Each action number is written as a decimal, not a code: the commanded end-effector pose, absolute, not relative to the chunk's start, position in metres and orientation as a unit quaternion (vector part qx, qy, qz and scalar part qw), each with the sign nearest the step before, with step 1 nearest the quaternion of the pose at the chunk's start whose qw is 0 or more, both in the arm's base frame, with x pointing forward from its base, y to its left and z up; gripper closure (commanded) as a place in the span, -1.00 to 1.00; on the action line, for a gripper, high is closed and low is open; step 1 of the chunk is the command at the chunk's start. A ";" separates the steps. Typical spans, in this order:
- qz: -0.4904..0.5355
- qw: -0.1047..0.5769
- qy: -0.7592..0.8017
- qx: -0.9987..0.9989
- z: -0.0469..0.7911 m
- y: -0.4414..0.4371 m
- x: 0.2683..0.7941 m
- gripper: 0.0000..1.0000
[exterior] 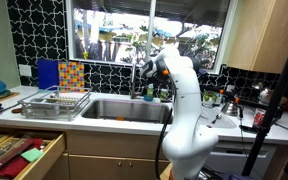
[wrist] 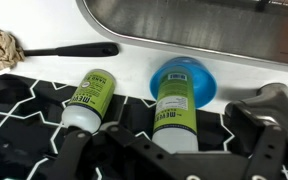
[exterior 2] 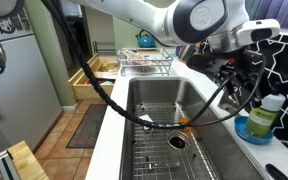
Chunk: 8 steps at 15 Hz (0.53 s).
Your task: Exchange the two hand wash soap bottled on the sink, then put the hand wash soap on the blue plate next to the edge
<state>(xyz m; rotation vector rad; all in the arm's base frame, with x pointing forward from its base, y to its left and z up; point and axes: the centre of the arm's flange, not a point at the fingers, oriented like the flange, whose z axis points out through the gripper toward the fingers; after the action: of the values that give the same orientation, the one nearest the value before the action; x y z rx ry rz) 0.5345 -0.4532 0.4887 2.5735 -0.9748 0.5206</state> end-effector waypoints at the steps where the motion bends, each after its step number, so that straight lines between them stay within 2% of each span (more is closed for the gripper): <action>1: 0.185 0.181 -0.330 0.908 0.481 -0.476 0.543 -1.00; 8: 0.229 0.196 -0.335 0.893 0.459 -0.495 0.562 -1.00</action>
<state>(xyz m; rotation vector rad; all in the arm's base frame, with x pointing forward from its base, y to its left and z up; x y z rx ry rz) 0.5490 -0.4797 0.4710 2.5250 -0.9371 0.5800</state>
